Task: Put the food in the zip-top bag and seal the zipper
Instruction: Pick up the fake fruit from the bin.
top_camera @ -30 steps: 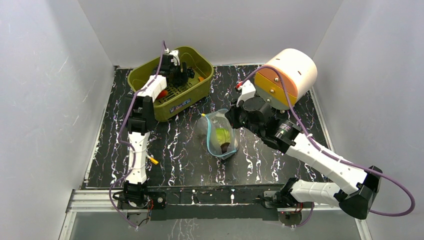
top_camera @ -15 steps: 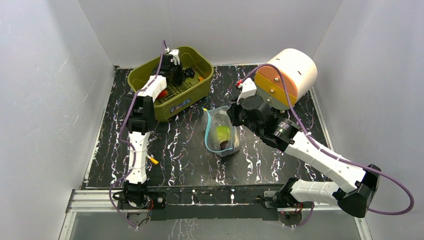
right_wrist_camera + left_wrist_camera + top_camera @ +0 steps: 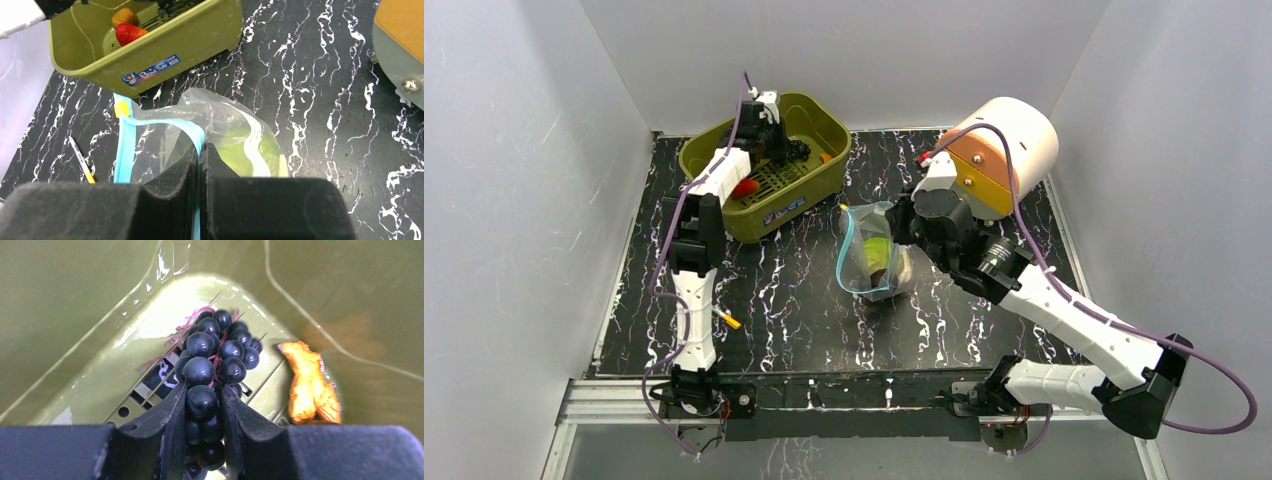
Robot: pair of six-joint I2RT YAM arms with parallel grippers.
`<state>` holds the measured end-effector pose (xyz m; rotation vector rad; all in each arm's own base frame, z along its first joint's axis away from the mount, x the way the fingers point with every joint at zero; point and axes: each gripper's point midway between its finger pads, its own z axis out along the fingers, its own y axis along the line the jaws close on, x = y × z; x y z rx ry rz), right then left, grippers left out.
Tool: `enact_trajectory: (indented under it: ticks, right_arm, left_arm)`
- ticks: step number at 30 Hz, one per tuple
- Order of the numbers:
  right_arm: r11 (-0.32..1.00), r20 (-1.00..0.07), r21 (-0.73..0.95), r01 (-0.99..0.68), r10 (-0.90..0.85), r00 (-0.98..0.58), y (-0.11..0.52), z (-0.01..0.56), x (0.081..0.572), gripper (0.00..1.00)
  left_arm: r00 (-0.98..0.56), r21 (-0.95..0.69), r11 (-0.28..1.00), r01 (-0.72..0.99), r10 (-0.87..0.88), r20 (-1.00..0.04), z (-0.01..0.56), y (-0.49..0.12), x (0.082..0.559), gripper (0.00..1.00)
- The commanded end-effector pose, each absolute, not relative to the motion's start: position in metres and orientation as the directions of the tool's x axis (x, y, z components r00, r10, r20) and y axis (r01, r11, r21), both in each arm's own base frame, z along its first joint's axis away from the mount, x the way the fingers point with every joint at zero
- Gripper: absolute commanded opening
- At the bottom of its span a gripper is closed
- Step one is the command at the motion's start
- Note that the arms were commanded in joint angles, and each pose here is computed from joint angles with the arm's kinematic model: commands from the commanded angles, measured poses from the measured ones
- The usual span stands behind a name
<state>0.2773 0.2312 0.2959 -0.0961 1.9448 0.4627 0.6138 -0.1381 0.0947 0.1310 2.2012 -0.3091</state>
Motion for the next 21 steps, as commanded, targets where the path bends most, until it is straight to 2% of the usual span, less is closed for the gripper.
enact_trajectory:
  ticks: [1,7,10,21]
  right_arm:
    - [0.895,-0.897,0.383,-0.228,0.301,-0.324,0.221,0.323,0.281,0.0]
    - [0.873,-0.885,0.443,-0.203,0.389,-0.257,0.199,0.347,0.272,0.0]
    - [0.879,-0.877,0.448,-0.164,0.395,-0.274,0.19,0.344,0.267,0.0]
    - [0.849,-0.848,0.496,-0.179,0.43,-0.309,0.183,0.34,0.25,0.0]
  left_arm:
    - [-0.471,-0.192,0.945,0.264,-0.047,-0.881,0.191,-0.143,0.608,0.08]
    - [-0.438,-0.196,0.943,0.268,-0.062,-0.897,0.226,-0.141,0.593,0.07]
    - [-0.432,-0.198,0.943,0.268,-0.066,-0.9,0.246,-0.139,0.581,0.07]
    - [-0.533,-0.31,0.916,0.255,-0.134,-0.835,0.293,-0.141,0.504,0.07]
